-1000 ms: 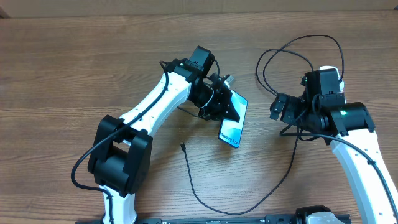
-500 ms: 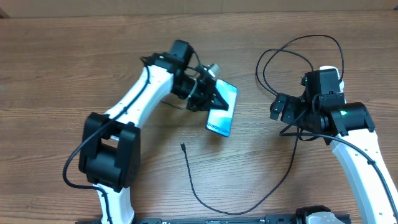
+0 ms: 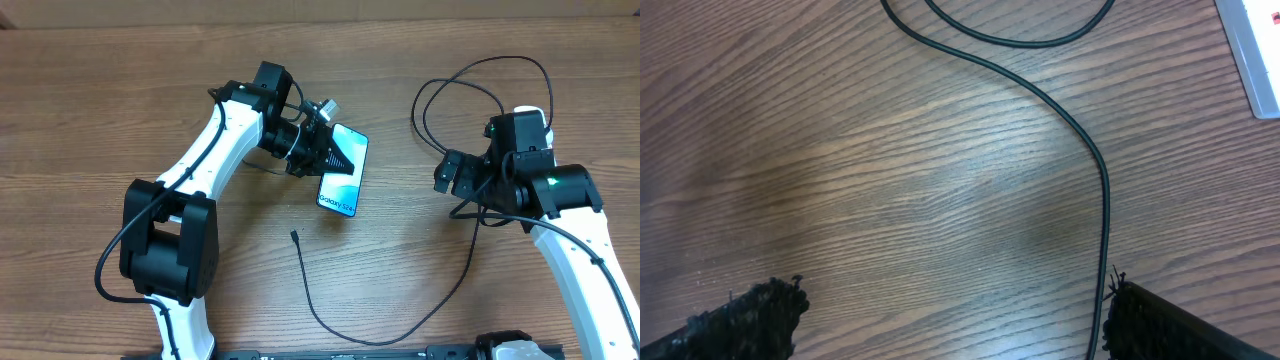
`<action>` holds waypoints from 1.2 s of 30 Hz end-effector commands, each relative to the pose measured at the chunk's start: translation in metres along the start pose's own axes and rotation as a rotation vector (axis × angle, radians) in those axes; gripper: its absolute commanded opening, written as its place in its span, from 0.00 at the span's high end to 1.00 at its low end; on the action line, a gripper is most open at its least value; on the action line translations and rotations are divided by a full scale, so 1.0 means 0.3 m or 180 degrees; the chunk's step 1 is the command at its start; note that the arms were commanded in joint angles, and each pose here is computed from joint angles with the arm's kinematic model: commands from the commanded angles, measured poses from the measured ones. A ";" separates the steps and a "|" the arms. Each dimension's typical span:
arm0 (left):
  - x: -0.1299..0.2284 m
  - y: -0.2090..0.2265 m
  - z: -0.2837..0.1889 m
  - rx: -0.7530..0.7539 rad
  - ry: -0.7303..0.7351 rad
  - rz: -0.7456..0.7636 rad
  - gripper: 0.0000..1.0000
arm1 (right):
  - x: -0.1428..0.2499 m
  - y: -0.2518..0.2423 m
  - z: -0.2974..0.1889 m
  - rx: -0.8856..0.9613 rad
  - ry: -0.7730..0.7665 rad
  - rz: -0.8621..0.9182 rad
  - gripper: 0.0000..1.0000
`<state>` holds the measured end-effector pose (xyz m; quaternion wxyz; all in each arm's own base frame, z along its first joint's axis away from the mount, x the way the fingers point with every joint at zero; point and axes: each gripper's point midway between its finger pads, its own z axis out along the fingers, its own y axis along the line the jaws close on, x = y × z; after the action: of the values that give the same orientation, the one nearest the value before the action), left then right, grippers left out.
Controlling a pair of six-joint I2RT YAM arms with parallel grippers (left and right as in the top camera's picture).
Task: Plug charger to phone and switch on socket
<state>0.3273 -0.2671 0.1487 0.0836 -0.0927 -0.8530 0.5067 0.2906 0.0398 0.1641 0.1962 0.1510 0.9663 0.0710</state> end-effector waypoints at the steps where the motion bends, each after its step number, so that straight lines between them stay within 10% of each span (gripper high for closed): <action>1: 0.004 -0.010 -0.008 0.0060 0.0005 0.0100 0.96 | -0.008 -0.006 -0.002 0.0032 -0.0035 -0.0017 0.00; 36: 0.035 -0.131 -0.050 0.0819 0.0086 0.0119 0.96 | -0.008 -0.006 -0.002 0.0032 -0.0035 -0.0017 0.00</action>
<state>0.3154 -0.2714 0.1770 0.1085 -0.0947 -0.8026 0.5789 0.2907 0.0399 0.1642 0.1963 0.1511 0.9662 0.0713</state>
